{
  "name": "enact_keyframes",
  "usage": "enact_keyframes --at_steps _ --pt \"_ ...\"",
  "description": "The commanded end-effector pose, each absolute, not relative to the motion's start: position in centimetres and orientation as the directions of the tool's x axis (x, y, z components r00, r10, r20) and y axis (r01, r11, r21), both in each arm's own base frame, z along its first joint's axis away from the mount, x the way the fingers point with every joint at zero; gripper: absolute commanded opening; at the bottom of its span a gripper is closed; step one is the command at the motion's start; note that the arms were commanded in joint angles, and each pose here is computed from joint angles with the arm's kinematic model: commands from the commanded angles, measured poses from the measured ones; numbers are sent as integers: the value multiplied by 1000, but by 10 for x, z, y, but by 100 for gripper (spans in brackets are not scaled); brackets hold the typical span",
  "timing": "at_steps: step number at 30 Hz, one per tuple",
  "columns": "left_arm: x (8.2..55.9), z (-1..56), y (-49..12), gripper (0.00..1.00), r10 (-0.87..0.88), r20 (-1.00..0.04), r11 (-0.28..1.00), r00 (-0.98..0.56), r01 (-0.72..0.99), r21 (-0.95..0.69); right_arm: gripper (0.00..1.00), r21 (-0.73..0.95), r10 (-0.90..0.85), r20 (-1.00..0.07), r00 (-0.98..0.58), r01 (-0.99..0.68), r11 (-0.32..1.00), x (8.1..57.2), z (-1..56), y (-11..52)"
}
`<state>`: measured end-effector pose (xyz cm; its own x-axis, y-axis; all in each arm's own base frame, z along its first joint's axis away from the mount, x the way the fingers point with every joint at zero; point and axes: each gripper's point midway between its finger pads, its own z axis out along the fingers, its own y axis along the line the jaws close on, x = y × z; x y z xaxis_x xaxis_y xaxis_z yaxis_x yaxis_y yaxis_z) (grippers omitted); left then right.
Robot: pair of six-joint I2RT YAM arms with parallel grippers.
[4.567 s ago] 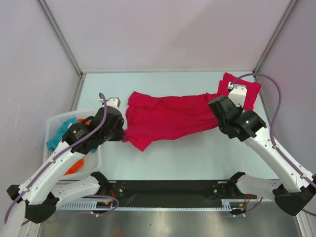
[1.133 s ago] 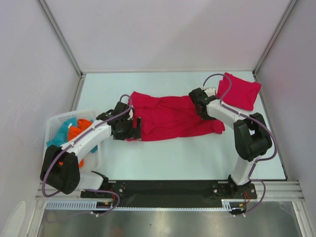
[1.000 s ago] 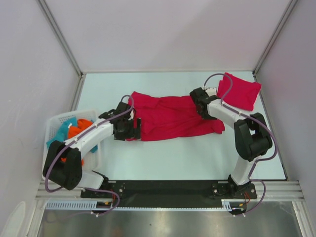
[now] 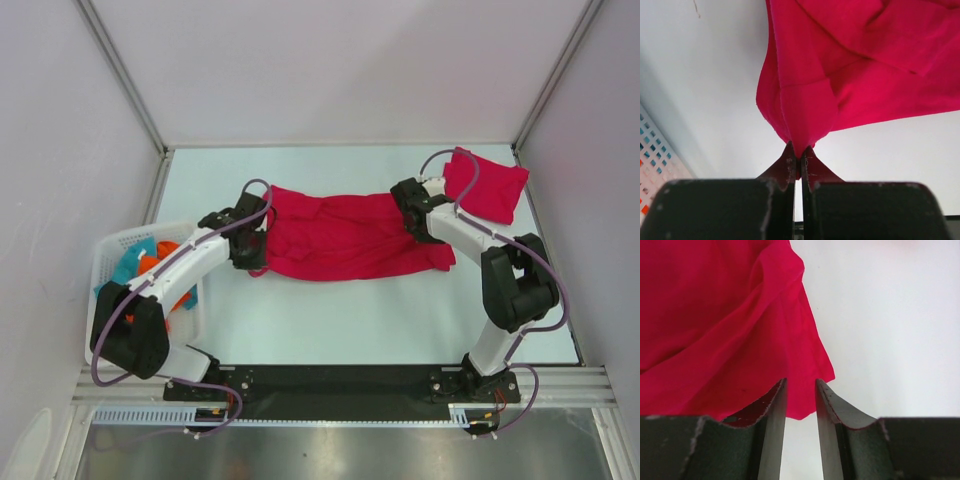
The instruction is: Fold and stack the t-shirts
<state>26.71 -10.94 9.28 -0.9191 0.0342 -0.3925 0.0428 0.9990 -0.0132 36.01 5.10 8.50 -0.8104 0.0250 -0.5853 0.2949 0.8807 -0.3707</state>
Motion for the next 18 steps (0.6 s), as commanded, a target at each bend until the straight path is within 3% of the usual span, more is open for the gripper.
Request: enact_keyframes --at_steps 1,8,18 --pt "266 107 -101 0 57 -405 998 -913 55 16 36 -334 46 -618 -785 315 889 367 86 57" --pt "268 106 -103 0 60 -408 998 -911 61 11 49 -347 48 -594 -803 309 885 376 73 59" --pt "269 110 -95 0 58 -421 998 -905 56 18 49 -373 52 -573 -818 316 872 361 64 51"
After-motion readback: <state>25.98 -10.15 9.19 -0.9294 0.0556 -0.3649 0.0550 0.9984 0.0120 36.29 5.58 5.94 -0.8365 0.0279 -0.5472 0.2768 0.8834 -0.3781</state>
